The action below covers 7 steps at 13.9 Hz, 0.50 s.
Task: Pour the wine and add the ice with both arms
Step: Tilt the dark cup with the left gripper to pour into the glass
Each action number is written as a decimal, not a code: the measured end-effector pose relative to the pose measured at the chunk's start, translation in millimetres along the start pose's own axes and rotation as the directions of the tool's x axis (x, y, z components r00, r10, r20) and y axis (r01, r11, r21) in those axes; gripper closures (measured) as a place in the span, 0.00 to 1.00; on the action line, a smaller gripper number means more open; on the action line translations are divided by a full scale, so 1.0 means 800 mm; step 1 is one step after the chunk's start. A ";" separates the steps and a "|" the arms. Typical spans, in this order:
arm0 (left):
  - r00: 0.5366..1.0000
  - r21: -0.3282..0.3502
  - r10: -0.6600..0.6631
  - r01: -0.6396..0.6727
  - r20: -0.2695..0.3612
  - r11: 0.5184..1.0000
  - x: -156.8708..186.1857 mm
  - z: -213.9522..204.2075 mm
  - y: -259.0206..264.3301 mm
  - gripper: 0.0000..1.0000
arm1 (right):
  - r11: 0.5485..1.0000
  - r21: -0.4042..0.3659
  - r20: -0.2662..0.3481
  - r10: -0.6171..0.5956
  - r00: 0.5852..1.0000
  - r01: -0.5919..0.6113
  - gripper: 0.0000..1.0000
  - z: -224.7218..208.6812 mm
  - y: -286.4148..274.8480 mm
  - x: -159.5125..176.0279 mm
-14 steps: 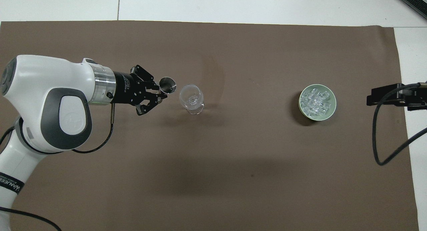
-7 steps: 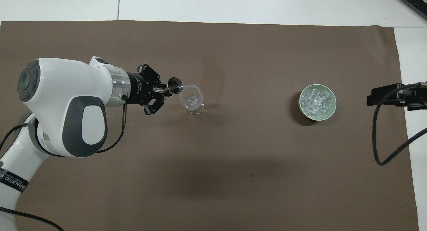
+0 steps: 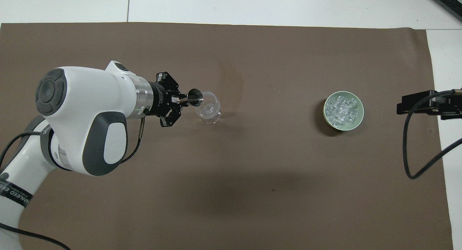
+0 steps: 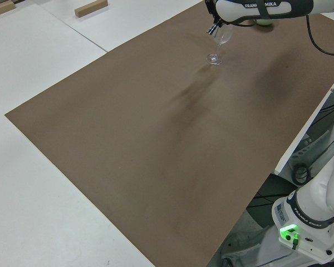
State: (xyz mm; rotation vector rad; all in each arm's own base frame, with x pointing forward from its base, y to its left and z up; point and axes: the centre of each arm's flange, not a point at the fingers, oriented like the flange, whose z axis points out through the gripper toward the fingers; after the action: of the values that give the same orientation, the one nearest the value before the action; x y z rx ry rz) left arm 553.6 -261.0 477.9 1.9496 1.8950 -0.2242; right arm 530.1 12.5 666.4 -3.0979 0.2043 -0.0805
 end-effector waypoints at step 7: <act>0.993 -0.067 0.047 -0.054 -0.106 0.996 -0.018 0.001 0.012 0.78 | 1.000 0.000 0.000 0.000 1.000 0.000 0.00 0.000 0.000 0.000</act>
State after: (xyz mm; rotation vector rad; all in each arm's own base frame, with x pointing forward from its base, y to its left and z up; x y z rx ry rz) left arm 562.3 -274.5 484.7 1.9951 1.8885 -0.0417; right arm 530.1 12.5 666.4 -3.0979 0.2043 -0.0805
